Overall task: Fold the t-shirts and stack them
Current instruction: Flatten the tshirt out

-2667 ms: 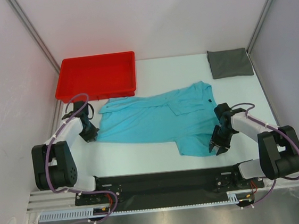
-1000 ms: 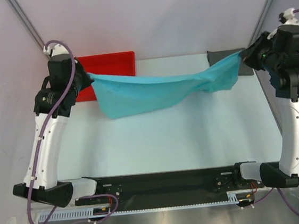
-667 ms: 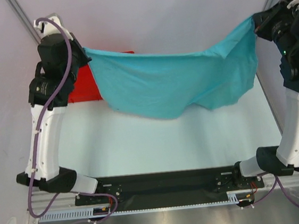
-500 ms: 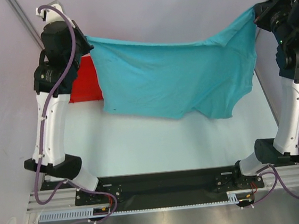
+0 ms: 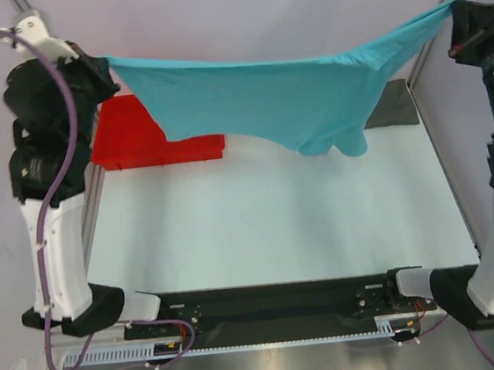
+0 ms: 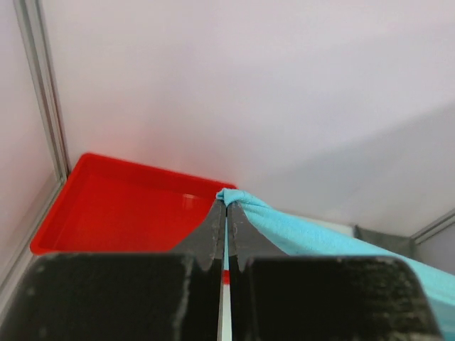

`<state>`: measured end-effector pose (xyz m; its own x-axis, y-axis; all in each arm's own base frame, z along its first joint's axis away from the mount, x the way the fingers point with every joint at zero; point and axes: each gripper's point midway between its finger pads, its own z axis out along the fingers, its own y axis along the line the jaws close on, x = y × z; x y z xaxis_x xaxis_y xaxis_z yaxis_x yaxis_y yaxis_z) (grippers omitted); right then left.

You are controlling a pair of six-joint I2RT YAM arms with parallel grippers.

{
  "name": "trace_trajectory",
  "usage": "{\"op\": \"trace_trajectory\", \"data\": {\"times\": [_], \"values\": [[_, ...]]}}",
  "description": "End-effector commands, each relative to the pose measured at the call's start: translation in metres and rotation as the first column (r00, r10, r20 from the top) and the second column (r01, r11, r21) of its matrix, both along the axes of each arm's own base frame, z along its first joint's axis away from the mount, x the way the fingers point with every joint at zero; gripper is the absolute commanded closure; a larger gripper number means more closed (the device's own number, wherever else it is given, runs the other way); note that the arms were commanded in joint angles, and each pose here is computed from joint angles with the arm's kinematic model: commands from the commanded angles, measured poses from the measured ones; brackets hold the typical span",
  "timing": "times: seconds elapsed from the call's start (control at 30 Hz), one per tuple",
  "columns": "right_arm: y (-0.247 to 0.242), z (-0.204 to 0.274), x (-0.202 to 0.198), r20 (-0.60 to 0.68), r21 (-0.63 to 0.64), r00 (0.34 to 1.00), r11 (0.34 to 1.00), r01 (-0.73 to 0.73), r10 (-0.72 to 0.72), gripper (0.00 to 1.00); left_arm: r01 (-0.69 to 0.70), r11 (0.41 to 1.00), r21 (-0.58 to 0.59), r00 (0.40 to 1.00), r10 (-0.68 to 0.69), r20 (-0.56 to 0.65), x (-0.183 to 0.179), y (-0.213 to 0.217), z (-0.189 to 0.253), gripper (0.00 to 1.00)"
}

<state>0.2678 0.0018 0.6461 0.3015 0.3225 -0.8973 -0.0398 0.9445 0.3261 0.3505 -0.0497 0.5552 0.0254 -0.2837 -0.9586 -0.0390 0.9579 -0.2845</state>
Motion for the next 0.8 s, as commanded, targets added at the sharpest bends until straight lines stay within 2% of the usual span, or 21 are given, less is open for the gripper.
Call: {"op": "trace_trajectory", "data": {"times": [0.0,0.03,0.13,0.17,0.23,0.4,0.5,0.53,0.63,0.67,0.77], "values": [[-0.002,0.053,-0.075,0.224,-0.039,0.974,0.999,0.033,-0.023,1.00,-0.002,1.000,0.004,0.981,0.001,0.195,-0.059,0.018,0.059,1.00],[-0.003,0.058,-0.098,0.260,-0.043,0.965,0.998,0.036,-0.024,1.00,-0.008,1.000,0.006,0.977,0.007,0.212,-0.068,0.021,0.064,1.00],[-0.001,0.060,-0.126,0.299,-0.044,0.954,0.999,0.018,-0.004,1.00,-0.041,0.999,-0.002,0.957,0.039,0.287,-0.109,0.037,0.083,1.00],[-0.001,0.063,-0.147,0.331,-0.041,0.944,0.999,0.010,0.004,1.00,-0.046,0.999,-0.007,0.952,0.046,0.304,-0.119,0.041,0.087,1.00],[0.001,0.066,-0.164,0.358,-0.042,0.934,0.999,-0.005,0.020,1.00,-0.057,0.998,-0.021,0.935,0.061,0.348,-0.146,0.050,0.096,1.00],[0.001,0.070,-0.196,0.409,-0.044,0.912,0.999,-0.026,0.042,1.00,-0.069,0.997,-0.032,0.918,0.076,0.390,-0.179,0.060,0.102,0.99],[0.005,0.062,-0.177,0.372,-0.051,0.927,0.998,-0.038,0.054,1.00,-0.085,0.996,-0.022,0.922,0.087,0.376,-0.177,0.063,0.096,1.00],[0.007,0.051,-0.159,0.330,-0.056,0.942,0.998,-0.044,0.059,1.00,-0.090,0.996,-0.018,0.927,0.090,0.363,-0.172,0.062,0.092,1.00],[0.010,0.034,-0.122,0.286,-0.038,0.956,0.998,-0.054,0.062,1.00,-0.086,0.996,0.008,0.952,0.080,0.297,-0.141,0.052,0.074,1.00],[0.014,0.011,-0.090,0.212,-0.033,0.975,0.997,-0.063,0.068,1.00,-0.082,0.996,0.033,0.969,0.072,0.237,-0.118,0.045,0.055,1.00],[0.021,-0.022,-0.043,0.121,-0.024,0.989,0.996,-0.085,0.087,1.00,-0.088,0.993,0.073,0.980,0.073,0.186,-0.082,0.036,0.024,1.00]]}}
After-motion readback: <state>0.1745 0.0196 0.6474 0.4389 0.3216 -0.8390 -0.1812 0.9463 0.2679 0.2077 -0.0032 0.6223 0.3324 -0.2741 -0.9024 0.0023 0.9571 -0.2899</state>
